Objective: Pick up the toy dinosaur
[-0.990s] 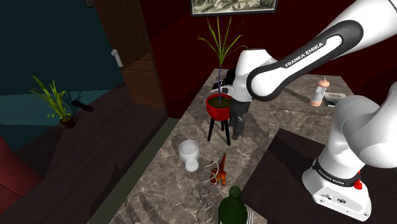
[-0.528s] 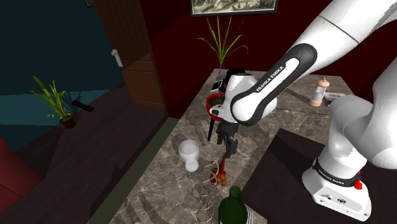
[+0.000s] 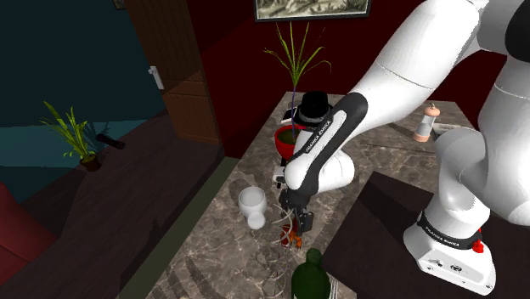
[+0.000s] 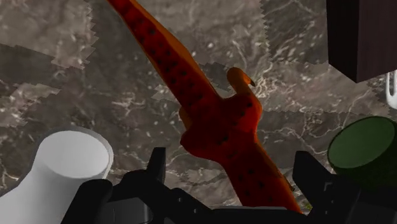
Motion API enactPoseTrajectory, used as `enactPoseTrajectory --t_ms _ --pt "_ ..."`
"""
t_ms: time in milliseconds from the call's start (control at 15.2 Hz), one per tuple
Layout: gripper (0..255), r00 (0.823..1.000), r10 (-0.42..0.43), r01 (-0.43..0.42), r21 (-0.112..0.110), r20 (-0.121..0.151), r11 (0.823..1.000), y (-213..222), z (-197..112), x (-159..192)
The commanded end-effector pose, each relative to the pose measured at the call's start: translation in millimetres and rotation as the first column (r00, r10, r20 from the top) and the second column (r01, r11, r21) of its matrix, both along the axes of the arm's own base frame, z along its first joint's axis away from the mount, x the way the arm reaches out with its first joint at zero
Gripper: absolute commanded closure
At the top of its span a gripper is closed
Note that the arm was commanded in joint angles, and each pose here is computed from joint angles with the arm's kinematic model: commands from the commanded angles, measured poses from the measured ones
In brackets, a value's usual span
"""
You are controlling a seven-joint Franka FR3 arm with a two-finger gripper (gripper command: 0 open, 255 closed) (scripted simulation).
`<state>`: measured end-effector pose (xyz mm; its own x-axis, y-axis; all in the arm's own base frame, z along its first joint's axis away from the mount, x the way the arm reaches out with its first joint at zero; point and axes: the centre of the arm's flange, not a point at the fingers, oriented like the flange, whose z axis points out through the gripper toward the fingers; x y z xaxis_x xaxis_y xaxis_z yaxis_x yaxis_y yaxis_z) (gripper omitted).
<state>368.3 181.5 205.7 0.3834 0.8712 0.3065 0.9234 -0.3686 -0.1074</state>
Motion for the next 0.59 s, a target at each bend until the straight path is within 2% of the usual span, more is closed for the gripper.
enactPoseTrajectory --t_ms 0,264,396,462,528 --pt "0 1.000 0.006 -0.006 0.001 0.002 1.000 1.1 -10.7 -0.3" --pt "0 1.000 0.006 -0.006 0.001 0.002 1.000 1.1 -34.9 -0.3" --pt "0 1.000 0.006 -0.006 0.001 0.002 1.000 1.1 -34.9 -0.3" --pt "255 1.000 0.006 -0.006 0.001 0.002 1.000 0.9 -34.8 -0.5" --pt "255 1.000 0.006 -0.006 0.001 0.002 1.000 0.9 -34.8 -0.8"
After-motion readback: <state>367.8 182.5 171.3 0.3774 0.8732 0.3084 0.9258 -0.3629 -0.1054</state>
